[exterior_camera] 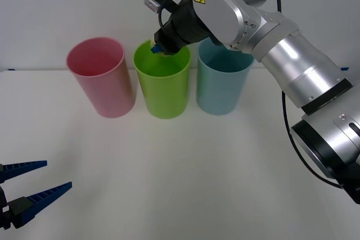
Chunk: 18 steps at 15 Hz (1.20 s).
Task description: Put cans in the blue bin and PET bottles in the pink bin and trash in the green bin.
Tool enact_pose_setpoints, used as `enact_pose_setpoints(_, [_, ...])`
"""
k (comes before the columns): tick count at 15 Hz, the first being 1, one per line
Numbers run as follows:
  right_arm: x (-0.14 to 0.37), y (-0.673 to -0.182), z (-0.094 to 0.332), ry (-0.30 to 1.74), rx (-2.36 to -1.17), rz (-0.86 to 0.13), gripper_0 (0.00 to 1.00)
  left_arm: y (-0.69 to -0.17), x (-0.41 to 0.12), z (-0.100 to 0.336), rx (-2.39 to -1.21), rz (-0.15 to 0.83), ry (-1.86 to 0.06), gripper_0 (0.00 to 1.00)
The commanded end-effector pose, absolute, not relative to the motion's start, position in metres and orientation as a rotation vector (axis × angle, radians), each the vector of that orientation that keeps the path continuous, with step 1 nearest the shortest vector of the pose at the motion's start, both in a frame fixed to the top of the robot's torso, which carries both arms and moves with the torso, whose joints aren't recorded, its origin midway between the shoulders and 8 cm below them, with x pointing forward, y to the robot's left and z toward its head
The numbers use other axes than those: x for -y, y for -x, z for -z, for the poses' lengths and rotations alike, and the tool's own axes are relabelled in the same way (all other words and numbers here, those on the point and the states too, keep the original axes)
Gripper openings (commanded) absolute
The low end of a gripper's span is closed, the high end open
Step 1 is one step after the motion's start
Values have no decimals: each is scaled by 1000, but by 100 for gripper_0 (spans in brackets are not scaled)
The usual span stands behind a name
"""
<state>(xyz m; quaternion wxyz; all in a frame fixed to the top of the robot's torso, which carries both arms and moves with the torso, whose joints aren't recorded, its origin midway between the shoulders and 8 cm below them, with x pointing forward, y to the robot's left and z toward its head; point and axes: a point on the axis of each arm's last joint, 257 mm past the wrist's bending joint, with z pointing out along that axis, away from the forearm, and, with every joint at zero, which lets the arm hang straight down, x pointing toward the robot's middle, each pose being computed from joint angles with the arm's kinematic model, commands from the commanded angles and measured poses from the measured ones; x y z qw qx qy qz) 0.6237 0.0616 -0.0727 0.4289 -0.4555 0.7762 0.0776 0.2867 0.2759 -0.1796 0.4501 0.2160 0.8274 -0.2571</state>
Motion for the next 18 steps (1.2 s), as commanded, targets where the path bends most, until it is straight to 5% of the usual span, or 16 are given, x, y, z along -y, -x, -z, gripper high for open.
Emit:
enact_pose_setpoints(1, [-62,-626,74,1134,-1929,-200,100,-287,-276,180,-2046,636,-534,100])
enact_pose_setpoints(6, [-63,-626,69,1120,-1925,-223,100,-287,-276,180,-2046,636,-534,100])
enact_pose_setpoints(13, [-49,-594,-39,1072,-1718,-497,100,-287,-276,180,-2046,636,-534,100])
enact_pose_setpoints(18, [9,-525,-28,1049,-1589,-616,100,-287,-276,180,-2046,636,-534,100])
